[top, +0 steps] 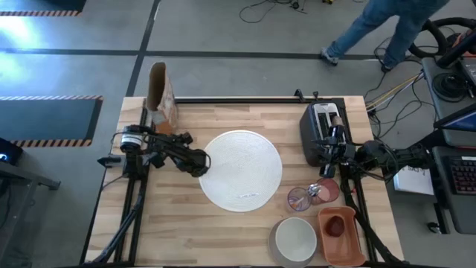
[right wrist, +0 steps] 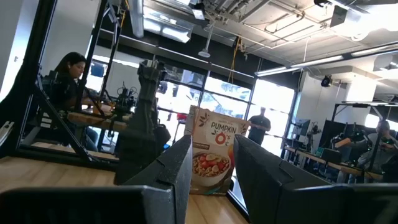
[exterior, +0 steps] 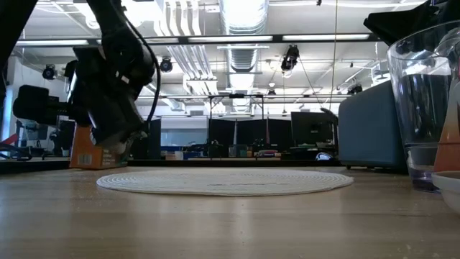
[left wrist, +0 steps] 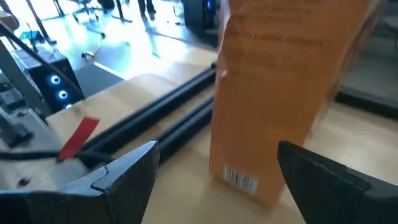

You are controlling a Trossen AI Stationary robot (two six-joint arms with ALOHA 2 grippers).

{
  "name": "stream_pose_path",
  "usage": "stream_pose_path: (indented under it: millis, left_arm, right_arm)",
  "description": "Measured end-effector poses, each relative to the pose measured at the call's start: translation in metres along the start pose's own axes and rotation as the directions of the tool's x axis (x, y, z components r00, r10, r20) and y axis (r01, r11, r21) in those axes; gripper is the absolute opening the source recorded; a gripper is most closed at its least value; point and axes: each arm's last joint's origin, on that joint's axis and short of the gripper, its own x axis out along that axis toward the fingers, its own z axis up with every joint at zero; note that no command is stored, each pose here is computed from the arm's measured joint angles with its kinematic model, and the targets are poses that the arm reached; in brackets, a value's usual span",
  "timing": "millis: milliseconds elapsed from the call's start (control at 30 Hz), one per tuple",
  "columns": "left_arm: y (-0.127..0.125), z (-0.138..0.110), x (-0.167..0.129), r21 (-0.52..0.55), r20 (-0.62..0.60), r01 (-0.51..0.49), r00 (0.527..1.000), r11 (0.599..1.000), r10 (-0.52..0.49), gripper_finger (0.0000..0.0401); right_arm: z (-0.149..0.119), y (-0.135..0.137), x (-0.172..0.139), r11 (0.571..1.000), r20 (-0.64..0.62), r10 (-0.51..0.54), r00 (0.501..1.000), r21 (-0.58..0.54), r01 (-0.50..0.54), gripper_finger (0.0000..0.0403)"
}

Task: Arrange a breakfast setting
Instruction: Move the cereal to the top left of the table, then move the purple cup with spoon to the top of the table

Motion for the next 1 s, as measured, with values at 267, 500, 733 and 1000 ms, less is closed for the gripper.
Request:
stream_pose_path:
  millis: [267, 500, 733, 1000]
  left_arm:
    - [0.02, -0.002, -0.039, 0.052, -0.105, 0.096, 0.99, 0.994, -0.09, 0.0285]
    - [0.041, -0.003, -0.077, 0.061, -0.16, 0.303, 0.944, 0.951, -0.29, 0.0253]
    - [0.054, 0.002, -0.125, 0.125, -0.135, 0.661, 0.75, 0.74, -0.647, 0.0221]
    - [0.045, 0.014, -0.172, 0.183, -0.122, 0.815, 0.574, 0.55, -0.81, 0.019]
  right_arm:
    - [0.0, 0.0, 0.0, 1.0, 0.0, 0.0, 1.0, 0.0, 0.0, 0.0107]
    - [0.0, 0.0, 0.0, 1.0, 0.0, -0.001, 1.0, 0.0, 0.001, 0.0107]
    - [0.0, 0.0, 0.0, 1.0, 0.0, 0.0, 1.0, 0.0, 0.0, 0.0107]
    - [0.0, 0.0, 0.0, 1.0, 0.0, 0.0, 1.0, 0.0, 0.0, 0.0107]
